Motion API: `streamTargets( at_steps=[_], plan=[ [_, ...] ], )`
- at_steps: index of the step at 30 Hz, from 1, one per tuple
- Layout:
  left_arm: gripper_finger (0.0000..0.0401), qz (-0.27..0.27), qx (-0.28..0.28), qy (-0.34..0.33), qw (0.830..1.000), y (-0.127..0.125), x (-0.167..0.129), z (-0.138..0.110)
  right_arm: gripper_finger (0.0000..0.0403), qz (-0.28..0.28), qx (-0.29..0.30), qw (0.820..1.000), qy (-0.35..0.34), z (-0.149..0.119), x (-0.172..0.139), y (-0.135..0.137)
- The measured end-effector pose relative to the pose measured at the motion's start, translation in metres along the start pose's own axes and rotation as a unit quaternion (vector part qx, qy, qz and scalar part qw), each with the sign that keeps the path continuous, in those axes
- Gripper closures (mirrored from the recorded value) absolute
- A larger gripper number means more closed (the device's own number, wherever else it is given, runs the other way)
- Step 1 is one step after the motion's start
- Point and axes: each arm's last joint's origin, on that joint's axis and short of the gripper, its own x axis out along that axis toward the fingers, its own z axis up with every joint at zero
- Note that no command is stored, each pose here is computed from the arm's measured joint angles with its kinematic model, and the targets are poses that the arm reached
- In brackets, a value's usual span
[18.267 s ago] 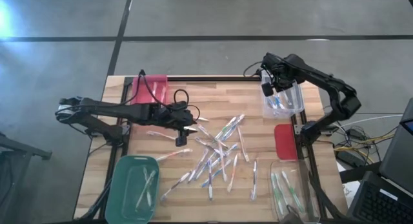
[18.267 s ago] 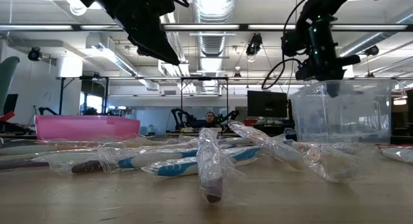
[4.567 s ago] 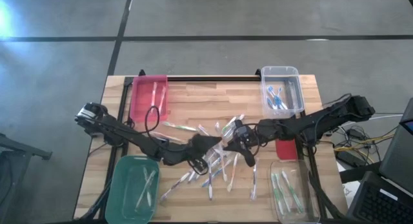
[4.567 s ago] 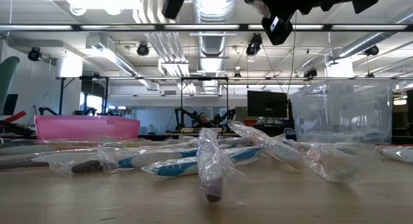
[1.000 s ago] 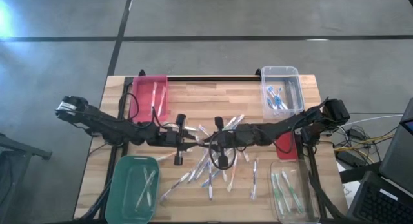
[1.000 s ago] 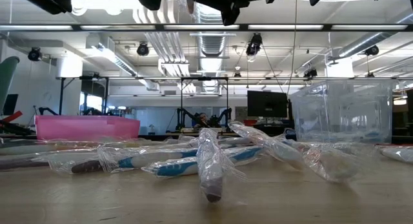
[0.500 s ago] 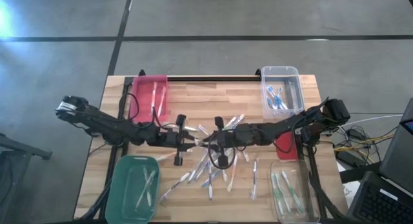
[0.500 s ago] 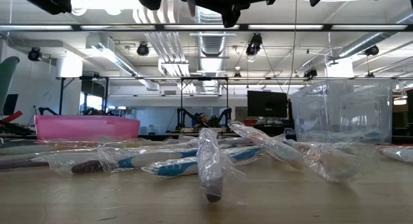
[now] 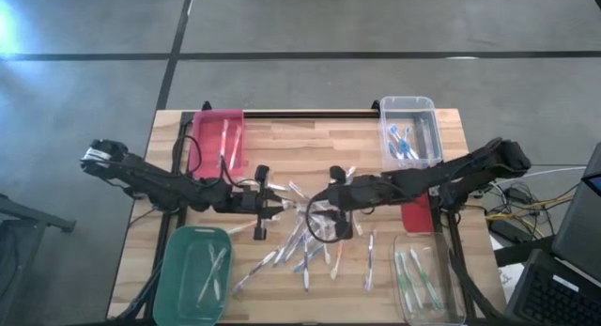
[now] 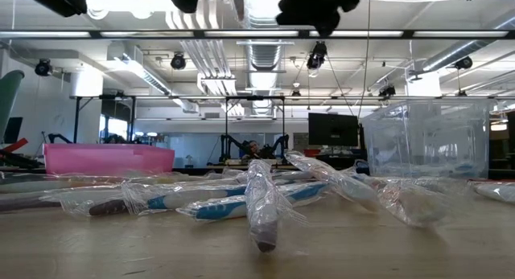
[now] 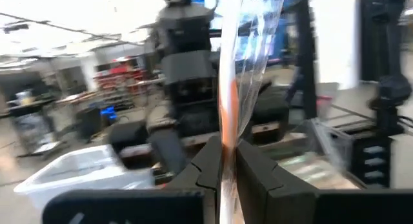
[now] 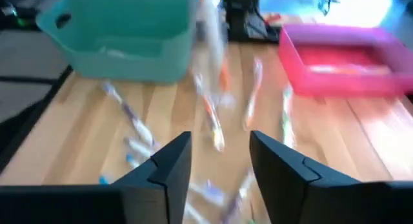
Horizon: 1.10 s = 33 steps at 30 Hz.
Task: Pick & Place Toothbrushes
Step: Put the orange toothbrush into the pink bin
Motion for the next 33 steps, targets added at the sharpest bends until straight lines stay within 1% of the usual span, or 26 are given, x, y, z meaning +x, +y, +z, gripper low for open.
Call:
streamTargets(
  at_steps=[3, 6, 9, 12, 14, 17, 20, 24, 26, 30, 33],
  plan=[
    [0.0371, 0.074, -0.008, 0.019, 0.997, 0.007, -0.004, 0.005, 0.0234, -0.041, 0.017, 0.999, 0.031, -0.001, -0.019, -0.005],
    [0.0371, 0.162, 0.007, 0.072, 0.984, 0.017, -0.006, 0.015, 0.0225, -0.104, 0.039, 0.993, 0.049, -0.003, -0.039, -0.011],
    [0.0371, 0.237, 0.028, 0.143, 0.96, 0.03, -0.005, 0.035, 0.0218, -0.157, 0.057, 0.984, 0.059, -0.004, -0.058, -0.017],
    [0.0371, 0.292, 0.027, 0.199, 0.935, 0.045, -0.002, 0.057, 0.0212, -0.191, 0.074, 0.977, 0.057, -0.004, -0.074, -0.021],
    [0.0371, 0.321, 0.03, 0.226, 0.919, 0.057, -0.001, 0.072, 0.021, -0.204, 0.084, 0.974, 0.049, -0.002, -0.083, -0.022],
    [0.0371, 0.36, 0.02, 0.244, 0.9, 0.078, -0.003, 0.096, 0.0206, -0.205, 0.096, 0.973, 0.039, -0.001, -0.093, -0.024],
    [0.0371, 0.402, -0.001, 0.259, 0.878, 0.102, -0.01, 0.118, 0.0209, -0.204, 0.099, 0.974, 0.032, 0.0, -0.097, -0.024],
    [0.0371, 0.467, -0.044, 0.279, 0.838, 0.135, -0.029, 0.141, 0.022, -0.203, 0.098, 0.974, 0.032, 0.0, -0.099, -0.024],
    [0.0371, 0.485, -0.07, 0.292, 0.821, 0.15, -0.04, 0.149, 0.0226, -0.204, 0.097, 0.974, 0.033, -0.001, -0.099, -0.024],
    [0.0371, 0.505, -0.146, 0.304, 0.795, 0.178, -0.062, 0.157, 0.0236, -0.204, 0.096, 0.974, 0.037, -0.001, -0.097, -0.024],
    [0.0371, 0.514, -0.195, 0.309, 0.776, 0.196, -0.074, 0.151, 0.0242, -0.204, 0.096, 0.973, 0.036, -0.001, -0.097, -0.024]
  ],
)
